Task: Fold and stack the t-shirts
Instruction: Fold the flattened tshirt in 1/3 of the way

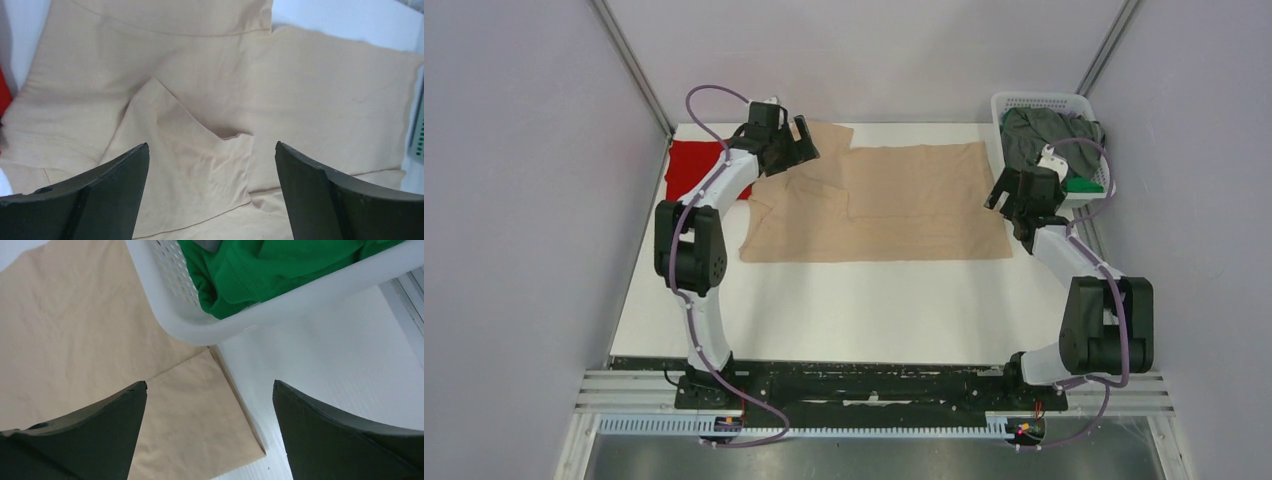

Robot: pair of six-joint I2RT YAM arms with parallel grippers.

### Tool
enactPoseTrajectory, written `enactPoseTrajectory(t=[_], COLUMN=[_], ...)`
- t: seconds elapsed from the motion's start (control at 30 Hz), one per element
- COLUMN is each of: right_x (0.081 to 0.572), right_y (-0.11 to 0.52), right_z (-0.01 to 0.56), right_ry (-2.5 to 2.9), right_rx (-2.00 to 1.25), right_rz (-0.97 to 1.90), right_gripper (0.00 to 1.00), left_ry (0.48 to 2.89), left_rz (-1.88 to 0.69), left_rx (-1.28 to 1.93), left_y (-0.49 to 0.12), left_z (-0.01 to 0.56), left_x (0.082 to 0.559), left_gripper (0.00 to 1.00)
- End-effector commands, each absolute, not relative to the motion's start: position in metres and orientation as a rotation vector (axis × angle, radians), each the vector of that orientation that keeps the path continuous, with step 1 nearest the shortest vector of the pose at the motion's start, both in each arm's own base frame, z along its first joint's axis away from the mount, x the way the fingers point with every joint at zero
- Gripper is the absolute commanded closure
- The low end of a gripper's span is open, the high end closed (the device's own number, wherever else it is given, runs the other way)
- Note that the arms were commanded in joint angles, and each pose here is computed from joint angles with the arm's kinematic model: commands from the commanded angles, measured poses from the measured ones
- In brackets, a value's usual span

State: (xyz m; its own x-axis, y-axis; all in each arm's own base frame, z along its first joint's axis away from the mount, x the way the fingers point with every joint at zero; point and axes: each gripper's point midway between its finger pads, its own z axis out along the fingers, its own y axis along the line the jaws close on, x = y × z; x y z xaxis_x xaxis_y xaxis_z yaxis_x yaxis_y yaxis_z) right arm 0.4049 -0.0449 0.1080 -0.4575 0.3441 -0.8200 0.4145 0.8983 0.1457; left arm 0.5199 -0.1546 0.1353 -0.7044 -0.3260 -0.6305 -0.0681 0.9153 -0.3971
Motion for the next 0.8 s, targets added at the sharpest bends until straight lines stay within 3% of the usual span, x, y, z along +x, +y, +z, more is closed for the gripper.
enactPoseTrajectory(t=[0.0,0.2,0.37,0.57,0.77], right_x=[0.393,0.368,0.382,0.395,0.363], right_y=[-0.048,0.0,0.066,0.092,0.09], right_z=[0.129,0.123,0.106,0.067,0.019], right_ry=[2.062,2.086,2.131,2.244,2.386], right_rx=[0.546,0.366,0.112,0.031,0.11], right_rz=[-0.108,0.051,0.194,0.195,0.181], right_gripper=[0.02,0.02,0.02,0.02,0.02], left_ry=[2.252,2.319,2.422,2.491,2.587], left_rz=[-0.539,-0.624,-0.738,-0.686,-0.668], left_rx=[-0.268,-0.287,-0.306,-0.365,-0.404], left_y=[-0.161,-0.166,-0.18,-0.171,-0.165], left_z=[0.185,0.148,0.102,0.056,0.021], left_x=[0.522,0.463,0.44,0.424,0.392], left_gripper=[0.0,0.0,0.0,0.0,0.0])
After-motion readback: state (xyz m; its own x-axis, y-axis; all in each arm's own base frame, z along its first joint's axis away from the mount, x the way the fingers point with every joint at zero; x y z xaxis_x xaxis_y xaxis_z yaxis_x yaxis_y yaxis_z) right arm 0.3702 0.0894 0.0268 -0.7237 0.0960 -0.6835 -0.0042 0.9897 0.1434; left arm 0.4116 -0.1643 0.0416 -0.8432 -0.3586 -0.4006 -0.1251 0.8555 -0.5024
